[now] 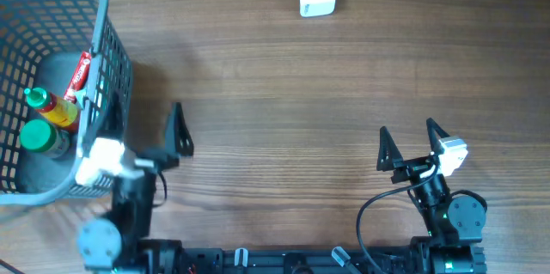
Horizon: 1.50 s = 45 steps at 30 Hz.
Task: Scan the item barcode
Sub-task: 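Reach the left gripper into the basket and grasp the red-capped sauce bottle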
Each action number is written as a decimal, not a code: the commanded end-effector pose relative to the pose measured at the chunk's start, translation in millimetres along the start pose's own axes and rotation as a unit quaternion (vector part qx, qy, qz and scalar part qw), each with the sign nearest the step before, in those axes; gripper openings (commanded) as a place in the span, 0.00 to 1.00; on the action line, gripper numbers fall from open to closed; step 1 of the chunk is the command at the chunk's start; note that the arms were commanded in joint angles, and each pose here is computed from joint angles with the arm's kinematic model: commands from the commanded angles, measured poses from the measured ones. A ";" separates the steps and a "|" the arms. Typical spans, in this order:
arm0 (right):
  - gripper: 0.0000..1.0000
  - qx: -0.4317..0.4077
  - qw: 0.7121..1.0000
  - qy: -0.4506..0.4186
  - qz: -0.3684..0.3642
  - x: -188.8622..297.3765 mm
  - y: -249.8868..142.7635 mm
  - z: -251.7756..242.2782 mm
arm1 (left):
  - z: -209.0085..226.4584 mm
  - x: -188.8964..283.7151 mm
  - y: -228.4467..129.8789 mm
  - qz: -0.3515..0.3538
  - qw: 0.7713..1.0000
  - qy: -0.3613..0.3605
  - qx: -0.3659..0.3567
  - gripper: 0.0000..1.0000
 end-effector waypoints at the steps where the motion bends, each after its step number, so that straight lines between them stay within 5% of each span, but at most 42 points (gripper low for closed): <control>1: 1.00 -0.004 1.000 -0.005 -0.005 0.3 1.9 -1.0 | 1.6 -47.1 33.4 0.036 0.999 0.038 0.004 1.00; 8: 1.00 -0.004 1.000 -0.005 -0.005 0.3 1.9 -1.0 | 31.8 -106.3 58.1 0.159 0.970 0.182 -0.004 1.00; 18: 1.00 -0.004 1.000 -0.005 -0.005 0.3 2.1 -1.1 | 23.0 -115.5 13.7 0.334 0.928 0.165 0.017 1.00; 21: 1.00 -0.004 1.000 -0.005 -0.005 0.3 1.9 -1.1 | 25.8 -123.0 23.2 0.307 0.936 0.173 0.017 1.00; 27: 1.00 -0.004 1.000 -0.005 -0.005 0.3 1.9 -1.1 | 87.6 -115.8 58.2 0.181 0.908 0.370 0.081 1.00; 39: 1.00 -0.004 1.000 -0.005 -0.005 0.3 1.9 -1.1 | 217.5 -90.4 34.2 0.123 0.782 0.560 0.246 1.00; 45: 1.00 -0.004 1.000 -0.005 -0.005 0.3 1.9 -1.1 | 259.3 -43.2 0.4 0.090 0.663 0.663 0.336 1.00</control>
Point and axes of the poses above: each gripper's point midway between its finger pads, its own x axis back along the fingers, its own z axis along the line the jaws close on, y = z × x, the point moved 1 cm from there along x, back along the fingers, and after that the axes turned 9 degrees about x, right-handed, at the moved point
